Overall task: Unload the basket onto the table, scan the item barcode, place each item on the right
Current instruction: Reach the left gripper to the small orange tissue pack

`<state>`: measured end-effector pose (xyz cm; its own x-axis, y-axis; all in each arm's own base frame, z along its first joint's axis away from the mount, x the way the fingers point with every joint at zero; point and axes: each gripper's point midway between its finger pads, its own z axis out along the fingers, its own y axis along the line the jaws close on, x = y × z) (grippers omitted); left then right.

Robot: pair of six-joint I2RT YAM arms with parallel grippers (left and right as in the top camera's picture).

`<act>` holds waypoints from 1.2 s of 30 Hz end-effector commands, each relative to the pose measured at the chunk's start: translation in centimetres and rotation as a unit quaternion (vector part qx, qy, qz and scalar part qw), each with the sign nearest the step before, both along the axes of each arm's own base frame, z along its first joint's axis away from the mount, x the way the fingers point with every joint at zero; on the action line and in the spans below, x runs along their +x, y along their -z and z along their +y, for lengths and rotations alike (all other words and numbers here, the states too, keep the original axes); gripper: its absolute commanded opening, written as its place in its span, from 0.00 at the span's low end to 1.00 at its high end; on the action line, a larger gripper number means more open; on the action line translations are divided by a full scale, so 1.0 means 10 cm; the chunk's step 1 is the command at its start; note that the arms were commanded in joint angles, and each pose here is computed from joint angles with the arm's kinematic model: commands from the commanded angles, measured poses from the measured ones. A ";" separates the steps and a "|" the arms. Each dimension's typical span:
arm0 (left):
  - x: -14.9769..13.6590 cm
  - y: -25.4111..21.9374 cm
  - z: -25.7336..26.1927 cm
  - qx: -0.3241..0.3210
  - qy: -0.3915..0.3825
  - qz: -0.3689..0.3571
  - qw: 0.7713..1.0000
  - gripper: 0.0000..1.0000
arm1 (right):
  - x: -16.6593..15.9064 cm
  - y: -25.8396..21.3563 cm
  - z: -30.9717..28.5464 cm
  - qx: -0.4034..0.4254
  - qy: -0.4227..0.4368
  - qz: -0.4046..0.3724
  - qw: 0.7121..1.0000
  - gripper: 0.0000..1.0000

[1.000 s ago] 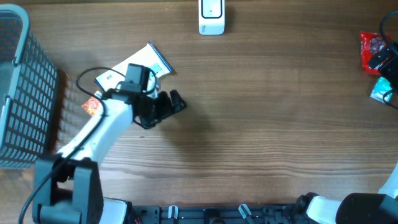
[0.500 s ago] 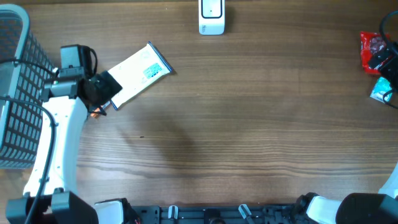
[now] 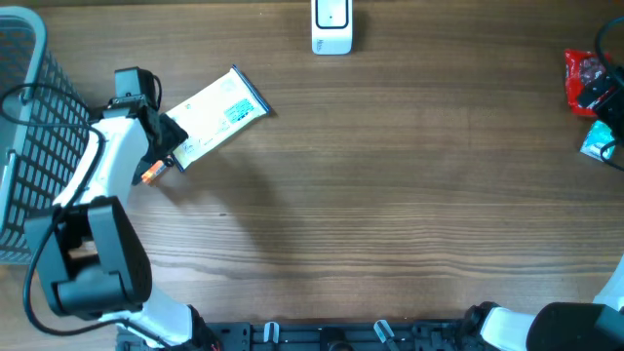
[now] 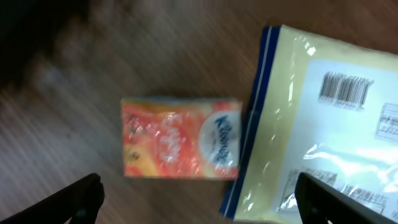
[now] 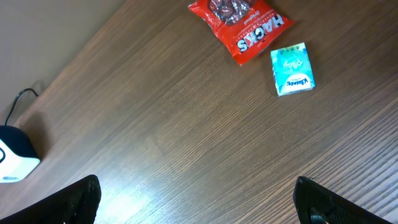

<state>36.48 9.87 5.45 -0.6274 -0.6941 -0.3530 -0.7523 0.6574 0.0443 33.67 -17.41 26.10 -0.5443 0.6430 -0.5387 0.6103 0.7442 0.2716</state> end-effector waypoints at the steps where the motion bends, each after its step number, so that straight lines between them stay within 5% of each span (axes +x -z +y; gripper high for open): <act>1: 0.18 0.01 0.08 0.012 -0.009 -0.032 0.999 0.98 | 0.02 0.05 0.02 0.013 0.001 0.001 1.000 1.00; 6: 0.44 -0.09 0.12 0.043 0.063 -0.066 0.995 1.00 | 0.02 0.05 0.02 0.013 0.001 0.001 1.000 1.00; 17: 0.37 0.26 0.10 0.035 0.065 -0.030 0.997 0.96 | 0.01 0.04 0.02 0.013 0.001 0.001 1.000 1.00; 23: 0.16 0.50 -0.17 -0.047 0.085 0.020 0.995 0.95 | 0.02 0.04 0.02 0.012 0.001 0.001 1.000 1.00; 26: -0.03 0.55 -0.37 -0.104 0.094 0.053 0.989 0.87 | 0.02 0.05 0.02 0.013 0.001 0.001 1.000 1.00; 29: -0.15 0.54 -0.77 -0.215 0.126 0.064 0.966 0.83 | 0.02 0.05 0.02 0.013 0.001 0.001 1.000 1.00; 36: -0.31 0.13 -1.94 -0.464 0.212 0.046 0.859 0.84 | 0.02 0.05 0.02 0.013 0.001 0.001 1.000 1.00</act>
<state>34.74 -1.11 2.09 -0.8472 -0.5212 0.1028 -0.5240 0.7880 -0.3232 33.66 -17.40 26.10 -0.5445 0.6431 -0.5384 0.6104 0.7441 0.2716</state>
